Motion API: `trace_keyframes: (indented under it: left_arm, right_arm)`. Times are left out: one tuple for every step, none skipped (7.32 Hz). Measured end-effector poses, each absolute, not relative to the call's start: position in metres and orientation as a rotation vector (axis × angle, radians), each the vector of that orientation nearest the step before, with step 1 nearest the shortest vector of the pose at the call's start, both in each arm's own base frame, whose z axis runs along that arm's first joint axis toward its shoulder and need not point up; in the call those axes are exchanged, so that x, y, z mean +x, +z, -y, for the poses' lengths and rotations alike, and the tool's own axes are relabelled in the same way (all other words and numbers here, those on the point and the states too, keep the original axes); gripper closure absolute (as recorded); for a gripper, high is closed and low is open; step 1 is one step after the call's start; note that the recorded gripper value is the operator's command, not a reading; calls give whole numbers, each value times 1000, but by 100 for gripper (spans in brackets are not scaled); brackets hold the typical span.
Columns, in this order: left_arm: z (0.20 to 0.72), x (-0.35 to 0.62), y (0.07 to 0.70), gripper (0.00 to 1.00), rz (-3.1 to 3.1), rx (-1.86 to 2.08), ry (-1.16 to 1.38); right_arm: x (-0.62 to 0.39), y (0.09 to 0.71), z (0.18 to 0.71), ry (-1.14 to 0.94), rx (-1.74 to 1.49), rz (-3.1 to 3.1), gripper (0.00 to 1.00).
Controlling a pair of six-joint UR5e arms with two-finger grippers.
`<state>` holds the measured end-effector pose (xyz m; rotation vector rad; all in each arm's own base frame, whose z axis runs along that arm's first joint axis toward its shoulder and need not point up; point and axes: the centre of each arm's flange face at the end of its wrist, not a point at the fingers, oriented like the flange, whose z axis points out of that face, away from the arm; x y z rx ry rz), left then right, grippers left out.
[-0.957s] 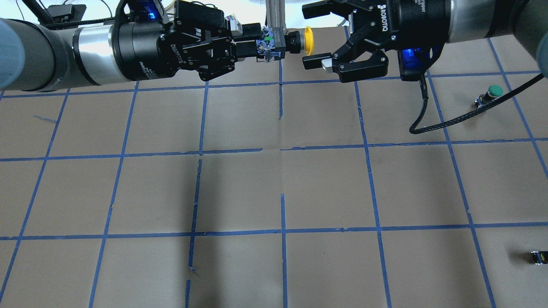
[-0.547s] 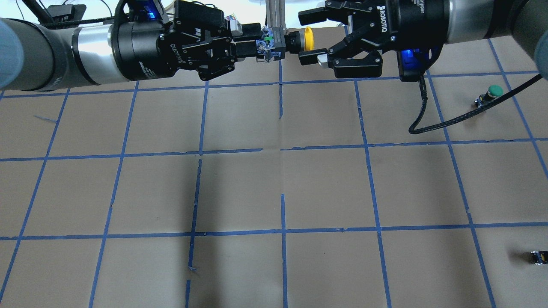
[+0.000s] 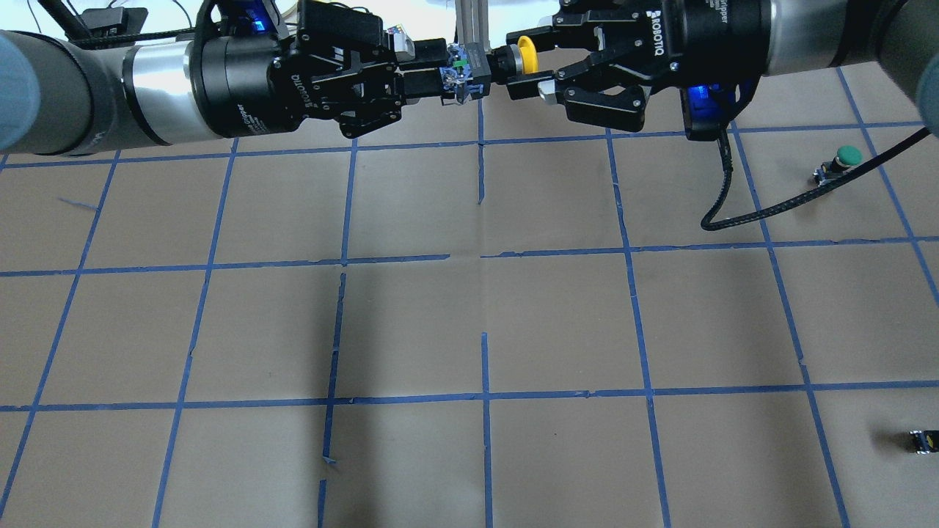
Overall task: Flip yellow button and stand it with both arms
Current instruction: 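Open the left gripper and pull it back while the right gripper carries the button away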
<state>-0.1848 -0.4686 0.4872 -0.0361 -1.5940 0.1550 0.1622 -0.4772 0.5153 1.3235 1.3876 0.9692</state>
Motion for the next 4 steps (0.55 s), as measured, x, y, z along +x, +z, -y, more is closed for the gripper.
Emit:
trace_keyframes:
  left_arm:
    - [467, -185, 490, 0, 1596, -42, 156]
    - [466, -185, 492, 0, 1600, -47, 154]
    - [466, -184, 493, 0, 1603, -44, 149]
    - [467, -181, 496, 0, 1616, -31, 123]
  right_arm:
    - [161, 515, 477, 968, 1325, -1386, 86]
    - [160, 515, 478, 966, 1326, -1385, 86]
    - [158, 516, 479, 962, 1329, -1384, 86]
    - [149, 516, 482, 947, 1340, -1374, 85]
